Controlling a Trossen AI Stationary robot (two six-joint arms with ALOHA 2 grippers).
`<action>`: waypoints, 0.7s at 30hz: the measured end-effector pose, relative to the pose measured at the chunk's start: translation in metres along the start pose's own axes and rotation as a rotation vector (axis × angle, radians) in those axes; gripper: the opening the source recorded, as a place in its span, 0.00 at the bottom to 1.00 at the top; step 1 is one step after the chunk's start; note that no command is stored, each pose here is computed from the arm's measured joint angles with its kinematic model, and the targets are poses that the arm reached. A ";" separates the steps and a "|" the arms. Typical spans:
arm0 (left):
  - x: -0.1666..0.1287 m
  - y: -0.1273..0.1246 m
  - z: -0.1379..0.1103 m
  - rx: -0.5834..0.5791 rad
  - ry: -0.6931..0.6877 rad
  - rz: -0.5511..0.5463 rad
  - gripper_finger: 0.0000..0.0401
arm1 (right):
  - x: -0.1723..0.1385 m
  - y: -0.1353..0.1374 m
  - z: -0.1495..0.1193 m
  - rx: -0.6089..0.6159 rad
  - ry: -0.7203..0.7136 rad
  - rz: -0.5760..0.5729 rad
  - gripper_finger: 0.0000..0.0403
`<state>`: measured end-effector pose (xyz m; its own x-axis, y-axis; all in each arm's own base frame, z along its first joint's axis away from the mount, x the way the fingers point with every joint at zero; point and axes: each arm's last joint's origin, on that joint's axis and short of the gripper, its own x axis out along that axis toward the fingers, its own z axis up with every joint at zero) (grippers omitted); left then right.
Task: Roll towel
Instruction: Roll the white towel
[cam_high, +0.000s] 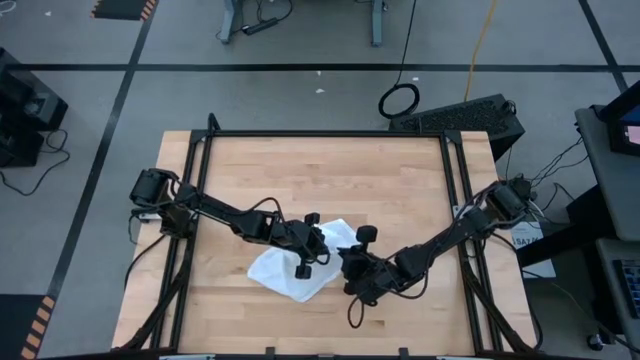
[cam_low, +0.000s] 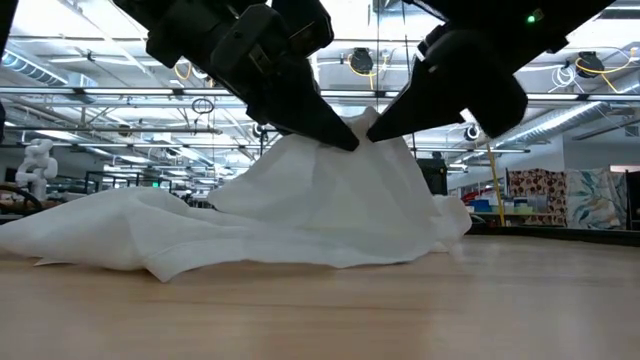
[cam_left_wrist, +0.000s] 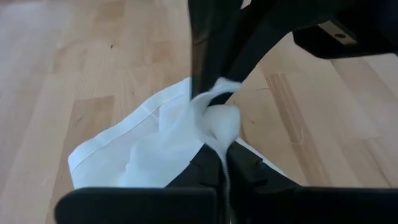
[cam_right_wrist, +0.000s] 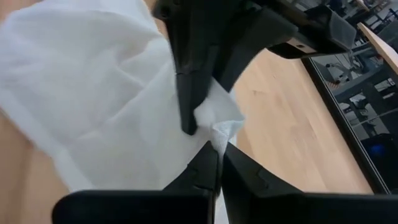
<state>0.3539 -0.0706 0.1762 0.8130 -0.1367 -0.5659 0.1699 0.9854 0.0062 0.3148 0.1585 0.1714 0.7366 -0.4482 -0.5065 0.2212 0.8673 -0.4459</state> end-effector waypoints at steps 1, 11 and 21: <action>0.000 0.000 0.000 0.000 0.000 -0.005 0.02 | -0.002 0.002 0.000 -0.001 -0.003 0.005 0.02; 0.000 -0.001 0.003 -0.011 -0.028 -0.043 0.01 | -0.019 0.016 -0.005 0.088 -0.014 0.037 0.21; 0.000 0.002 0.003 -0.067 -0.032 -0.039 0.01 | -0.043 0.029 -0.018 0.123 -0.027 0.001 0.31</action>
<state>0.3560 -0.0693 0.1788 0.8241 -0.1770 -0.5381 0.1648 0.9838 -0.0712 0.2782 0.1992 0.1669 0.7533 -0.4431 -0.4860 0.2961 0.8883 -0.3510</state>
